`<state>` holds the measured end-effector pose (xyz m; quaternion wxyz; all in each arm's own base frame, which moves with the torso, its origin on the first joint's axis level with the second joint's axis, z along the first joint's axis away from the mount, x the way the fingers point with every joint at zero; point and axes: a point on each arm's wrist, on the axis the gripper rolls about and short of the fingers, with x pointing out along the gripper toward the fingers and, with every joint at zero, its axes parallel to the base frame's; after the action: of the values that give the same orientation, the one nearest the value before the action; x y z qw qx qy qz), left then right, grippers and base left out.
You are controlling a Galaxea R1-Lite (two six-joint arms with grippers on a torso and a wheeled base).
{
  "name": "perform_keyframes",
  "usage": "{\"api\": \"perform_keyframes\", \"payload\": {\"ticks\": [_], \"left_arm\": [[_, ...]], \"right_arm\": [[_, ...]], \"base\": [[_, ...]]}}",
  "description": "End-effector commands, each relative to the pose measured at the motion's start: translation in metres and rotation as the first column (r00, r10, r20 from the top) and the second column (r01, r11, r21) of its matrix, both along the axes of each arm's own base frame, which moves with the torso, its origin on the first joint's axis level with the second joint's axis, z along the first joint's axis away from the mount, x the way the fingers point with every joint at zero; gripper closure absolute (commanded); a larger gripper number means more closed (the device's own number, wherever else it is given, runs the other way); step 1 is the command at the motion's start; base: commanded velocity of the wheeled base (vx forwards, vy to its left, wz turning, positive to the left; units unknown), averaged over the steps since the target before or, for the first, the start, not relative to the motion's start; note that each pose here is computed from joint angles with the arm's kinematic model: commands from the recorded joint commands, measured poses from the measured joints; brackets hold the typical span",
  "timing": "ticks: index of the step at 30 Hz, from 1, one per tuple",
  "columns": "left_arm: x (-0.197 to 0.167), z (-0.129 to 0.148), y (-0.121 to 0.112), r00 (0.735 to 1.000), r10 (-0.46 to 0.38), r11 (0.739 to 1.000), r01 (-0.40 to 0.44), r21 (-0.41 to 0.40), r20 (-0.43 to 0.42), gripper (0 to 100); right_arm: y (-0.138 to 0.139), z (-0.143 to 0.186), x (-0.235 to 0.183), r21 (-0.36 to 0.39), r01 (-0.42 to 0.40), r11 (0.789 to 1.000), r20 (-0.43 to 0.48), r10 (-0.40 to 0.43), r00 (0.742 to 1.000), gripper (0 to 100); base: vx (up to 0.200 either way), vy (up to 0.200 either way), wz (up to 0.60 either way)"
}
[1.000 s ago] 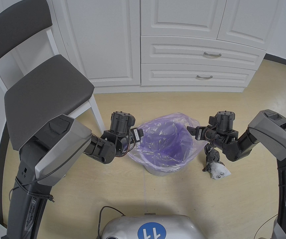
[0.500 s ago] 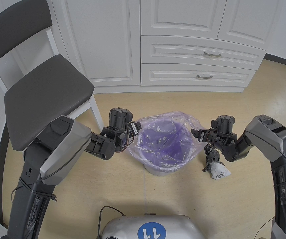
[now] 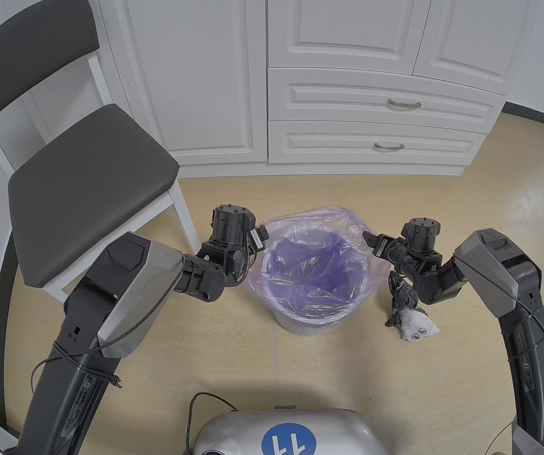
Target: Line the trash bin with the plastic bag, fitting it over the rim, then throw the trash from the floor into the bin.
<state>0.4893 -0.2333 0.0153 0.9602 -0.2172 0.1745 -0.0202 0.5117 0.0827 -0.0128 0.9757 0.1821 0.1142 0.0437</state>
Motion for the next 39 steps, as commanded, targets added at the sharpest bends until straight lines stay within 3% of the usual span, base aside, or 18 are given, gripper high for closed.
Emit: {"api": "perform_keyframes", "payload": {"ticks": [1,6,14,20,24,28,31,32,36,39], "left_arm": [[0.008,-0.022,0.000,1.000,0.013,1.000,-0.013,0.013,-0.011,0],[0.009,-0.030,-0.001,1.000,0.016,0.999,-0.015,0.034,-0.021,0],[0.006,-0.040,0.006,0.992,0.020,0.993,-0.006,0.115,-0.123,0],[0.009,-0.035,0.013,0.992,0.032,0.993,-0.018,0.116,-0.124,0],[0.007,-0.014,0.016,0.994,0.036,0.994,-0.025,0.103,-0.101,0],[0.000,0.004,0.019,0.995,0.035,0.994,-0.025,0.103,-0.095,0],[-0.007,0.016,0.022,0.995,0.029,0.993,-0.018,0.116,-0.100,0],[-0.013,0.025,0.026,0.995,0.021,0.990,-0.006,0.140,-0.101,0],[-0.030,0.048,0.036,0.994,-0.001,0.987,0.019,0.160,-0.107,0],[-0.048,0.068,0.038,0.991,-0.064,0.987,0.081,0.139,-0.118,0]], "right_arm": [[-0.001,-0.023,0.007,0.023,0.011,1.000,-0.020,-0.010,1.000,0],[-0.001,-0.031,0.007,0.008,0.016,1.000,-0.100,-0.016,0.995,0],[-0.002,-0.035,0.006,-0.035,0.048,0.998,-0.217,-0.055,0.975,0],[-0.002,-0.033,0.005,-0.037,0.048,0.998,-0.226,-0.055,0.973,0],[0.000,-0.014,-0.005,-0.040,0.037,0.998,-0.224,-0.045,0.974,0],[0.001,-0.004,-0.016,-0.092,0.007,0.996,-0.246,-0.029,0.969,0],[0.000,-0.005,-0.025,-0.162,-0.033,0.986,-0.297,-0.017,0.955,0],[0.003,-0.008,-0.033,-0.194,-0.067,0.979,-0.346,-0.004,0.938,0],[0.011,-0.017,-0.043,-0.231,-0.119,0.966,-0.401,0.017,0.916,0],[0.012,-0.023,-0.051,-0.266,-0.156,0.951,-0.431,0.028,0.902,0]], "base": [[0.000,0.000,0.00],[0.000,0.000,0.00],[0.000,0.000,0.00],[0.000,0.000,0.00],[0.000,0.000,0.00],[0.000,0.000,0.00],[0.000,0.000,0.00],[0.000,0.000,0.00],[0.000,0.000,0.00],[0.000,0.000,0.00]]}}
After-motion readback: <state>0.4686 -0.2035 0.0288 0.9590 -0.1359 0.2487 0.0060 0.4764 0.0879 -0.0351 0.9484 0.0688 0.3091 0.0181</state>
